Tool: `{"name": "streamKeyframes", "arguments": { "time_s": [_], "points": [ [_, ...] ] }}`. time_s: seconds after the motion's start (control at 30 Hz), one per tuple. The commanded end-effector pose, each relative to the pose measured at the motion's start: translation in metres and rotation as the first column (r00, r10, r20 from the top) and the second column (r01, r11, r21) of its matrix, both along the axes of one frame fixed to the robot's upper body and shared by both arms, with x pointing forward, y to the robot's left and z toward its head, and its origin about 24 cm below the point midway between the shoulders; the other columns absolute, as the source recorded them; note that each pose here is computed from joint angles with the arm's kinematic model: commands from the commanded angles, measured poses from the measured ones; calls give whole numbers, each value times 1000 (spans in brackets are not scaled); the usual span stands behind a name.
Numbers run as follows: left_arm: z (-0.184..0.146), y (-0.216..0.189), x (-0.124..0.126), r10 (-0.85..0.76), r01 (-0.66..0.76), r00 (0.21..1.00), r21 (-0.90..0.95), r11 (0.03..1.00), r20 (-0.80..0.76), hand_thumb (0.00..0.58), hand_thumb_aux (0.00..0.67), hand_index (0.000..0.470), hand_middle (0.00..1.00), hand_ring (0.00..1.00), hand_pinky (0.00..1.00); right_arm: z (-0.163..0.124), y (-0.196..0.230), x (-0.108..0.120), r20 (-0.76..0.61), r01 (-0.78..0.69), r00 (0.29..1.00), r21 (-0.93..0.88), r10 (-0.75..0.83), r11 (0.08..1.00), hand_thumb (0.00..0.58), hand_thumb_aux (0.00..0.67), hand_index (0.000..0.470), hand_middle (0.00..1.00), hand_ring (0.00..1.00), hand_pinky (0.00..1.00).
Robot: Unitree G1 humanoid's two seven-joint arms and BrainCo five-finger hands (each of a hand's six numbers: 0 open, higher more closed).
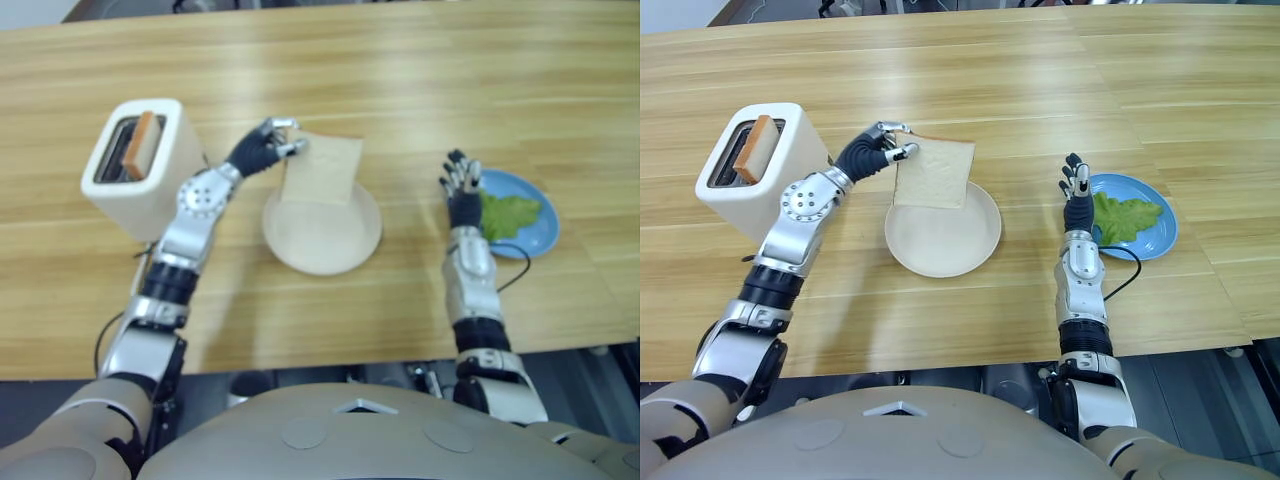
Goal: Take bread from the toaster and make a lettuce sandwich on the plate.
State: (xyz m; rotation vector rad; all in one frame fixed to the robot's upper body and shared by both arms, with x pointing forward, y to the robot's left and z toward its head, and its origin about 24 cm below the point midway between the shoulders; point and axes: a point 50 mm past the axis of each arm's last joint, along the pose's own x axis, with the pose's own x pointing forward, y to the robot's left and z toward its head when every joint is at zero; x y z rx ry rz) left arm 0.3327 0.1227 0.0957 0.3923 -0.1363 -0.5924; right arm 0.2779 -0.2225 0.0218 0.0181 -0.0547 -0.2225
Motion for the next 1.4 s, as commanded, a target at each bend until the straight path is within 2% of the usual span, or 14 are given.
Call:
{"name": "streamKeyframes", "arguments": {
  "time_s": [0.03,0.17,0.33,0.53,0.63,0.67,0.7,0.83,0.93,1.03,1.17,1.27,1.33,1.4],
  "points": [
    [-41,-5,7,17,-3,991,108,994,-131,580,670,460,1000,1000,1000,-3,3,-1,-15,-5,1000,13,5,1000,0,0,0,0,0,0],
    [-65,-12,8,20,10,974,131,991,-225,580,670,460,1000,1000,1000,-4,5,-1,-22,-15,1000,10,15,1000,0,0,0,0,0,0],
    [-90,-23,-8,-50,109,955,188,976,-293,580,670,460,1000,1000,1000,-2,4,-1,-23,-23,999,-6,23,1000,0,0,0,0,0,0],
    [-90,-22,-13,-78,143,968,266,953,-240,580,670,460,1000,1000,1000,-2,3,-3,-25,-21,999,-9,21,1000,0,0,0,0,0,0],
    [-81,-19,-11,-84,126,988,352,928,-133,580,670,460,1000,1000,1000,-3,4,-3,-27,-24,999,-10,24,1000,0,0,0,0,0,0],
    [-78,-18,-10,-81,112,992,377,920,-97,0,0,0,216,216,216,-2,4,-4,-27,-25,999,-11,25,1000,0,0,0,0,0,0],
    [-72,-16,-9,-80,91,996,413,906,-42,0,0,0,0,0,0,-2,5,-4,-26,-26,999,-11,26,1000,0,0,0,0,0,0],
    [-45,-5,-3,-83,-35,978,540,841,193,0,0,0,0,0,0,-1,6,-5,-23,-36,999,-17,35,999,0,0,0,0,0,0],
    [-19,3,-5,-128,-159,915,633,758,382,0,0,0,0,0,0,1,8,-6,-19,-45,999,-29,45,999,0,0,0,0,0,0],
    [-1,6,-16,-168,-226,866,669,708,470,0,0,0,0,0,0,4,12,-7,-11,-68,998,-59,67,996,0,0,0,0,0,0],
    [18,9,-36,-155,-261,845,648,716,511,0,0,0,0,0,0,17,24,-8,35,-132,990,-147,139,980,0,0,0,0,0,0],
    [25,11,-54,-88,-221,880,566,794,467,0,0,0,0,0,0,53,29,-12,129,-162,969,-319,212,934,0,0,0,0,0,0],
    [18,14,-64,-30,-165,926,475,864,376,0,0,0,0,0,0,88,21,-16,191,-110,953,-507,236,855,0,0,0,0,0,0],
    [4,16,-74,46,-102,979,278,955,200,0,0,0,0,0,0,122,-1,-19,218,10,953,-719,211,695,0,0,0,0,0,0]
  ]
}}
